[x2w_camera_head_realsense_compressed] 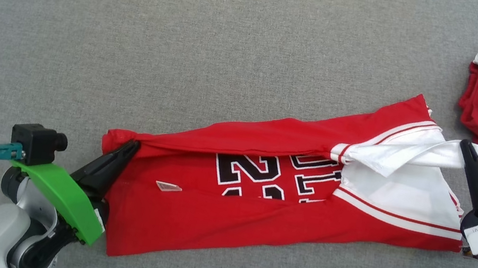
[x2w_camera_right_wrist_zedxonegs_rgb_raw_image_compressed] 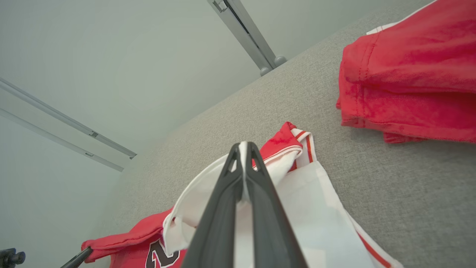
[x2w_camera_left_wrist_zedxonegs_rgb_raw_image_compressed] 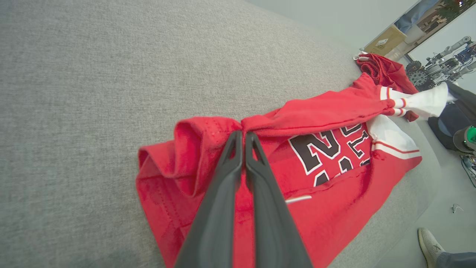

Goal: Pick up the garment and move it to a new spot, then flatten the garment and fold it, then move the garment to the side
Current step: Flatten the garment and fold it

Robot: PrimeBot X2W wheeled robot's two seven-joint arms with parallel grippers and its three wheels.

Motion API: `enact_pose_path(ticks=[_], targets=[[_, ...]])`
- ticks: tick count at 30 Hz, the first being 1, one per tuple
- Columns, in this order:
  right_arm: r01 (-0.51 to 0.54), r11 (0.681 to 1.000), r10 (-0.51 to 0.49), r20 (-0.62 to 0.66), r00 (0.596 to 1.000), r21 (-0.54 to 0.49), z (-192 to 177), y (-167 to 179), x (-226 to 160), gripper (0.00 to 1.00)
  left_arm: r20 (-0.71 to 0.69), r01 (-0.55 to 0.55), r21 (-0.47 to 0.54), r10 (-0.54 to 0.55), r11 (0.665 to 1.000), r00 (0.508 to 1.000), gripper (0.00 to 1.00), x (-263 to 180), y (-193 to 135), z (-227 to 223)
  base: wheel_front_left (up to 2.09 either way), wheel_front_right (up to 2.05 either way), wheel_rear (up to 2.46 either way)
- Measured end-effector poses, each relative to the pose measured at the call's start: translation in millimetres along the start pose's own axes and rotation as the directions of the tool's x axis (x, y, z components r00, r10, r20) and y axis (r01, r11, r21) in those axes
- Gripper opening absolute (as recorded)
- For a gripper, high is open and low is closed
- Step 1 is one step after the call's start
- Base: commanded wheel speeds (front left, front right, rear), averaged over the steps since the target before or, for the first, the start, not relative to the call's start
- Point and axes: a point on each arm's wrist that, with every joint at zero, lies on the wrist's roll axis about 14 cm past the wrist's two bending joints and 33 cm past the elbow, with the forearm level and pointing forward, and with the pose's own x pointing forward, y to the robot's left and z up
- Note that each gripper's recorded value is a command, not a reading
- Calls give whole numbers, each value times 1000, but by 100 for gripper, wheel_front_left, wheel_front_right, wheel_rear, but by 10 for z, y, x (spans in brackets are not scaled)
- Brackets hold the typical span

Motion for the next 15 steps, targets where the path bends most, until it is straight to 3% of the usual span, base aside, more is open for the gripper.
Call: enact_pose_path(ticks=[8,10,11,12,13,14,15], targets=[[25,1000,-25,-83,996,2,-223,-82,-137,0,-64,1,-43,-4,999,998,5,-110,-51,-240,0,0,0],[32,999,-31,-115,993,7,-322,-95,-180,0,-82,-20,-54,15,998,997,12,-147,-19,-315,0,0,0],[40,999,-39,-135,990,5,-368,-111,-201,5,-90,-29,-54,24,998,996,24,-161,5,-333,0,0,0],[45,999,-45,-156,987,-1,-411,-127,-223,29,-96,-38,-50,33,998,995,35,-175,31,-342,0,0,0],[43,999,-45,-170,984,-15,-434,-135,-240,87,-98,-49,-45,44,998,994,93,-187,67,-339,0,0,0],[40,999,-45,-181,983,-30,-443,-143,-252,100,-99,-62,-39,57,997,993,100,-199,104,-332,0,0,0],[46,997,-59,-197,979,-65,-436,-185,-278,100,-107,-70,-32,67,997,992,100,-212,136,-339,0,0,0]])
